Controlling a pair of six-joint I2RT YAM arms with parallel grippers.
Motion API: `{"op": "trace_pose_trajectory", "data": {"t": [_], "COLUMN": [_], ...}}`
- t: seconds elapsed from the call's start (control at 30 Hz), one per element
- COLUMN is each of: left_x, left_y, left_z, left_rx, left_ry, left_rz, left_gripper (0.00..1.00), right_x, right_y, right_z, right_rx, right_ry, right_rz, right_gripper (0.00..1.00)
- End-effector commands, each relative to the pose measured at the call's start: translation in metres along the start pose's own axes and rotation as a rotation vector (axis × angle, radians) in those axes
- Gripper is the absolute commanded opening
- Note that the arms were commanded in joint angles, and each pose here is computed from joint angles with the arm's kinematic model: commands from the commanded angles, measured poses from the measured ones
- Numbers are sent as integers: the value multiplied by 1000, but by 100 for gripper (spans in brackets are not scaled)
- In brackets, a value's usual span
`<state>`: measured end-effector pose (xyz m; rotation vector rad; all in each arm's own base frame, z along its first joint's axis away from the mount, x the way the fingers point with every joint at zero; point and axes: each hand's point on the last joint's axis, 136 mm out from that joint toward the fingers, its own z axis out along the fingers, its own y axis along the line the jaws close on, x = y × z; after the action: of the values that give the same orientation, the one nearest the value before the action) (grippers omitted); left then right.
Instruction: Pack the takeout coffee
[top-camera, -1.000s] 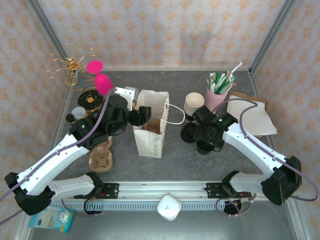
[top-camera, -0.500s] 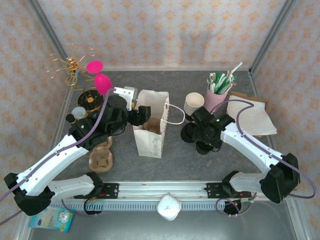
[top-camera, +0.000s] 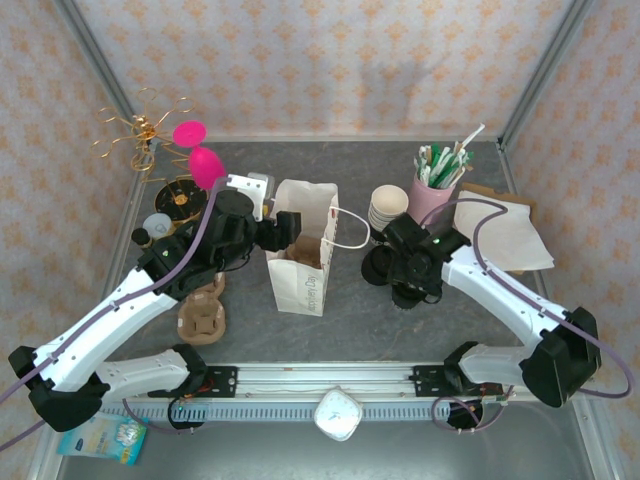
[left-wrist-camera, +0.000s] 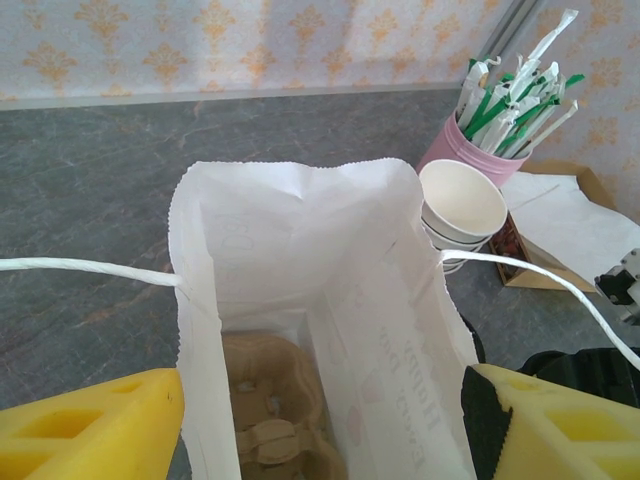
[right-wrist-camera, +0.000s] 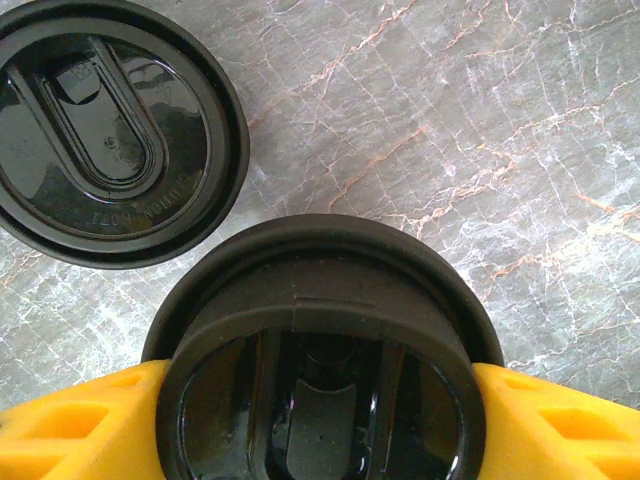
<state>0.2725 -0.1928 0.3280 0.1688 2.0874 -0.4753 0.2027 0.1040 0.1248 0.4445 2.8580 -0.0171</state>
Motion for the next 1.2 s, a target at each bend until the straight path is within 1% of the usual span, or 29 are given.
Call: {"op": "trace_pose_trajectory", "data": {"t": [0.0,0.23,0.3,0.4,0.47,0.63,0.9,0.97,1.1,1.17], "left_x": [-8,-10,-9,-6,-3,10,23,26,39,40], "left_y": [6,18,24,33,33,38,41,41,34,38], "left_z": [-4,-7,-8,-8,-8,-6,3,7,16,18], "left_rx": [-22,-79,-106,-141,-140,-167,-205,-203,-171,-196], "left_ry": [-37,-20,-1,35,65,144,224,239,299,309], "left_rz": [-18,-35,-39,-54,-59,-55,-45,-40,-41,-36], "left_gripper": [75,76,76,76,77,80,82,79,69,63], "right_x": [-4,-6,-7,-7,-7,-6,2,2,-3,-5], "right_y": [-8,-10,-10,-12,-14,-14,12,18,24,26], "right_z": [-7,-21,-32,-42,-48,-66,-95,-102,-113,-117], "right_rx": [21,10,-23,-29,-24,-45,-220,-253,-287,-296], "right_ry": [-25,-37,-58,-60,-56,-42,6,8,-16,-26], "right_rz": [1,2,6,-2,-13,-53,-119,-136,-161,-174], "right_gripper": [67,64,64,63,63,62,59,59,59,59]}}
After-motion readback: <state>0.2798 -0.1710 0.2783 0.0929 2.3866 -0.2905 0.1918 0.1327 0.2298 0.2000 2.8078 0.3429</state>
